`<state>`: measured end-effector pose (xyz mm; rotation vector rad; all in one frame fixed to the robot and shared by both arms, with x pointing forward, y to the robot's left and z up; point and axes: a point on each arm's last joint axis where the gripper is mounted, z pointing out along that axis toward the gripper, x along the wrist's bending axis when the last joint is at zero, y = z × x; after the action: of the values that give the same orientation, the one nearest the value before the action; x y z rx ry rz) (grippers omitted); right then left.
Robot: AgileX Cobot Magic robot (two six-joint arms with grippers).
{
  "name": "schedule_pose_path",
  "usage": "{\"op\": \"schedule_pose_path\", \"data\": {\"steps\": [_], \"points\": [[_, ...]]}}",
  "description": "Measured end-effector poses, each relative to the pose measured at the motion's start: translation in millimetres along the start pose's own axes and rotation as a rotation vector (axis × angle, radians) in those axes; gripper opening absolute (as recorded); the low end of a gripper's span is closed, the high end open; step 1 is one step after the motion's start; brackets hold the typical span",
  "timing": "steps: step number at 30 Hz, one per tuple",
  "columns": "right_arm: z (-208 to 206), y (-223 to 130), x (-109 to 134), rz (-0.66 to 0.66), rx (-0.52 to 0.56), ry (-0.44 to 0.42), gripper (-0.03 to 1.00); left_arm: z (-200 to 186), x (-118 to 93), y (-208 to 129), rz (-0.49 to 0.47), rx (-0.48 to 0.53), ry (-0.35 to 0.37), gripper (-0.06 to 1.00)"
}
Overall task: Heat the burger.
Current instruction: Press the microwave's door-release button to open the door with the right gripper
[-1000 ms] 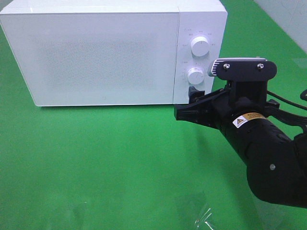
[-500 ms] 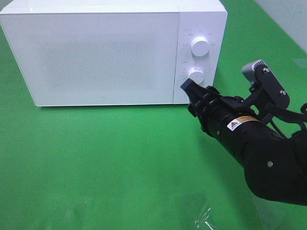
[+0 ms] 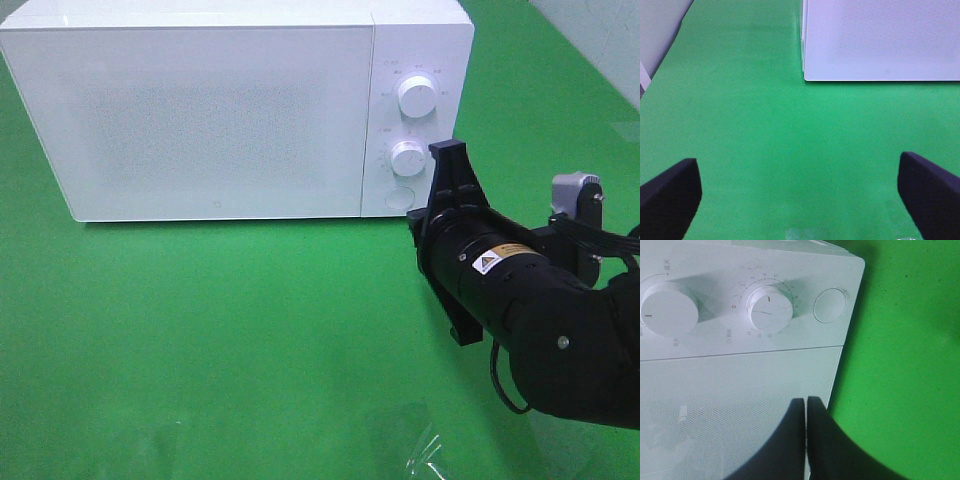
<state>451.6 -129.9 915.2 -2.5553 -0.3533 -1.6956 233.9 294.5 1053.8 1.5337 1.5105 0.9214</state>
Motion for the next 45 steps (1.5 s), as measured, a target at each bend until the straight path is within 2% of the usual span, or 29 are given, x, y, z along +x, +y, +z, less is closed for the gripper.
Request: {"op": "schedule_pose_path", "data": {"steps": [8,13,30,45], "points": [[7.3,1.8,-4.4,0.023,-0.027,-0.022,0.00,0.0,0.0,0.0,0.000,0.000,0.000,0.99],[32.7,5.8,-14.0,0.073,-0.036,-0.061,0.00,0.0,0.0,0.0,0.000,0.000,0.000,0.99],[99.0,19.4,-14.1,0.151,-0.062,-0.058,0.00,0.0,0.0,0.0,0.000,0.000,0.000,0.99],[128.3,19.6,-18.0,0.171,-0.077,-0.068,0.00,0.0,0.0,0.0,0.000,0.000,0.000,0.99]]}}
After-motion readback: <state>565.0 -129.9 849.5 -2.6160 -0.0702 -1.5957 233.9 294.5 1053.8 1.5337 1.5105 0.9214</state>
